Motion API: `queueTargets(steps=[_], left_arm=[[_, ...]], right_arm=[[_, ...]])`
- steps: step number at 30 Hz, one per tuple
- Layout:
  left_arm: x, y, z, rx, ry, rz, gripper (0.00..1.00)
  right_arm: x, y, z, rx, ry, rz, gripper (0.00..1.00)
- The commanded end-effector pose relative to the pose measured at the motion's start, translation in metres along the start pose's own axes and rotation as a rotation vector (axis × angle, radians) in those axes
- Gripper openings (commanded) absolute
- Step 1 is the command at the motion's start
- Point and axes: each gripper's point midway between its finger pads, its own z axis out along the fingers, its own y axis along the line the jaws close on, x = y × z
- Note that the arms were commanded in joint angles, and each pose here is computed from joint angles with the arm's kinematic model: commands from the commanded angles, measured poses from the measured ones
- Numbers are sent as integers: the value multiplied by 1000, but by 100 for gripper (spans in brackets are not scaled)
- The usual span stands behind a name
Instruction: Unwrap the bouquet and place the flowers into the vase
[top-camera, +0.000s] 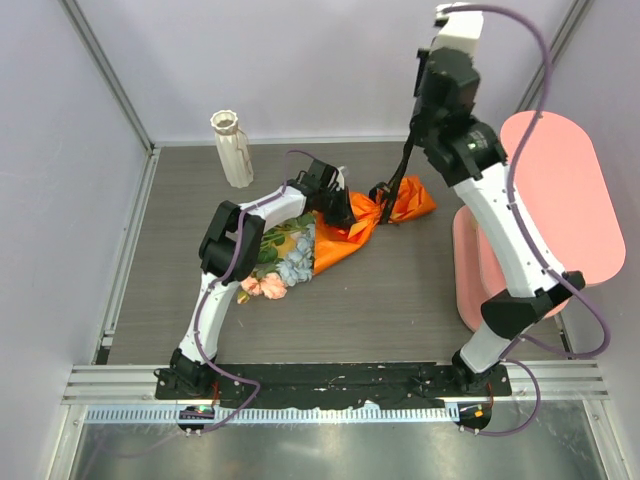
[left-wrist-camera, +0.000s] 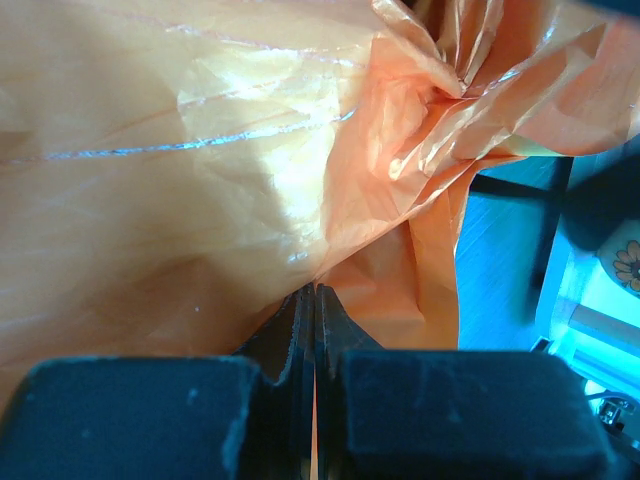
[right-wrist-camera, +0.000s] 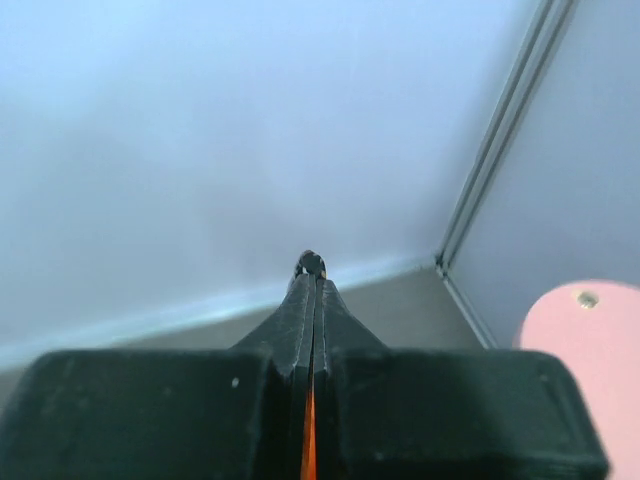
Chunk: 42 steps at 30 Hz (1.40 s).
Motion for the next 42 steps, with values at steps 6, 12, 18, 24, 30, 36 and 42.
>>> queueTargets(steps=[6,12,18,24,30,36,42], left_arm=[[17,58,8,-166,30,-43,0],[14,56,7,-169,30,-37,0],[12,55,5,-173,31,-28,0],[-7,24,-16,-141,-8,40,0],[-27,-18,-39,-47,-55,76,0],[-40,-69,-69,85,-100,118,10],[-37,-141,-129,293,-157,218,39]], right_arm=[[-179,-60,-63,2,-395,169,1],[-242,-78,-100,-93,-638,302,1],[-288,-71,-135,-289,-824,446,1],[-313,-68,-174,-498,-915,580,1],[-290,-61,-165,-500,-815,530,1],[-194,-20,-133,-535,-464,409,1],[-102,-1,-134,-593,-189,315,1]])
